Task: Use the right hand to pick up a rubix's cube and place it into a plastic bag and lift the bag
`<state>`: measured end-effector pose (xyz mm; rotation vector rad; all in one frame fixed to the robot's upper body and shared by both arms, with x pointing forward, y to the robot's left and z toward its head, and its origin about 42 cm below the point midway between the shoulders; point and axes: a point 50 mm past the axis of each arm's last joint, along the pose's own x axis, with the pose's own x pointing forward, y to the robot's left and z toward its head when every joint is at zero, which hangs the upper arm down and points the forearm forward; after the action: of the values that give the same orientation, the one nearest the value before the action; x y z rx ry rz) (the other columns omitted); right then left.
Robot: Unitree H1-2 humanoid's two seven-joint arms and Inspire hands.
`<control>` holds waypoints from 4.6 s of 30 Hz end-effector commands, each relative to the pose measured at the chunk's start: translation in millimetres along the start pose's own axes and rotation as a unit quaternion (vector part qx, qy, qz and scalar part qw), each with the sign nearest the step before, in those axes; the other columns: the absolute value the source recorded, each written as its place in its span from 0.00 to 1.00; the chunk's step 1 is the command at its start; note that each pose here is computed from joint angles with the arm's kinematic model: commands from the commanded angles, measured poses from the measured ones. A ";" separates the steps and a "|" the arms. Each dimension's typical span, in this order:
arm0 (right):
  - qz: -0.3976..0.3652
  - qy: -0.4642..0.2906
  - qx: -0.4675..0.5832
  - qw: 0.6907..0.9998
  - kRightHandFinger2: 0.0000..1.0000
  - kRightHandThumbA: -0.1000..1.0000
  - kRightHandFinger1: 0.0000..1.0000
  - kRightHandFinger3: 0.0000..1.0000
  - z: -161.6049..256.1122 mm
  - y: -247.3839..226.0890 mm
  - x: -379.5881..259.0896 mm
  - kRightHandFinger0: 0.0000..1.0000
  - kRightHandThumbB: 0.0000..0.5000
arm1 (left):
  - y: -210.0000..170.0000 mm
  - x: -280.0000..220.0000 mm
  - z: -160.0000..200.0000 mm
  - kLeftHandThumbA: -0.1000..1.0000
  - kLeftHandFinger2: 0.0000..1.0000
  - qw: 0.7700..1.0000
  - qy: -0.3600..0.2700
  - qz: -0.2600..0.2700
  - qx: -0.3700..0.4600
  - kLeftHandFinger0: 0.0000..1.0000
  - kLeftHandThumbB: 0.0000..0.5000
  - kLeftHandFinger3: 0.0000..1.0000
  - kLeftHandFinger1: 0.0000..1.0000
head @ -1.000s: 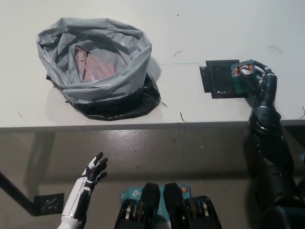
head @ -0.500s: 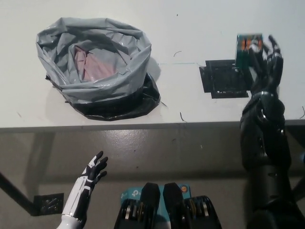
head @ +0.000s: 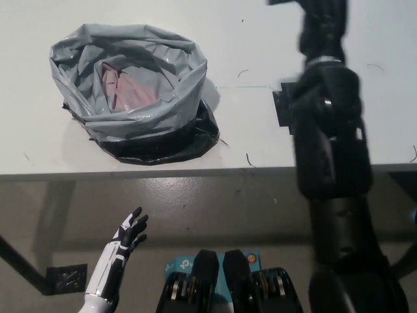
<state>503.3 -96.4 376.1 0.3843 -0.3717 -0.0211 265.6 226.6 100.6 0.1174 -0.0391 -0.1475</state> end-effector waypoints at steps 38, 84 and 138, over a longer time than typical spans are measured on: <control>0.219 -0.024 -0.467 0.856 0.83 0.00 0.32 0.89 -87.6 161.1 -6.3 0.00 0.30 | -6.9 5.0 21.5 1.00 1.00 0.999 -0.031 -0.022 0.010 1.00 0.19 1.00 1.00; 0.173 -0.155 -0.525 0.819 1.00 1.00 1.00 1.00 -26.7 123.3 44.3 1.00 0.70 | -10.7 7.2 22.8 1.00 1.00 0.998 -0.037 -0.036 0.038 1.00 0.19 1.00 1.00; 0.115 0.229 -0.474 0.842 1.00 1.00 1.00 1.00 -129.2 45.8 6.4 1.00 0.91 | -16.2 4.0 22.0 1.00 1.00 0.998 -0.044 -0.037 0.024 1.00 0.14 1.00 1.00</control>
<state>552.2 -19.5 268.4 -0.8104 0.0488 0.0898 265.7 211.7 111.4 0.1694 -0.0758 -0.2044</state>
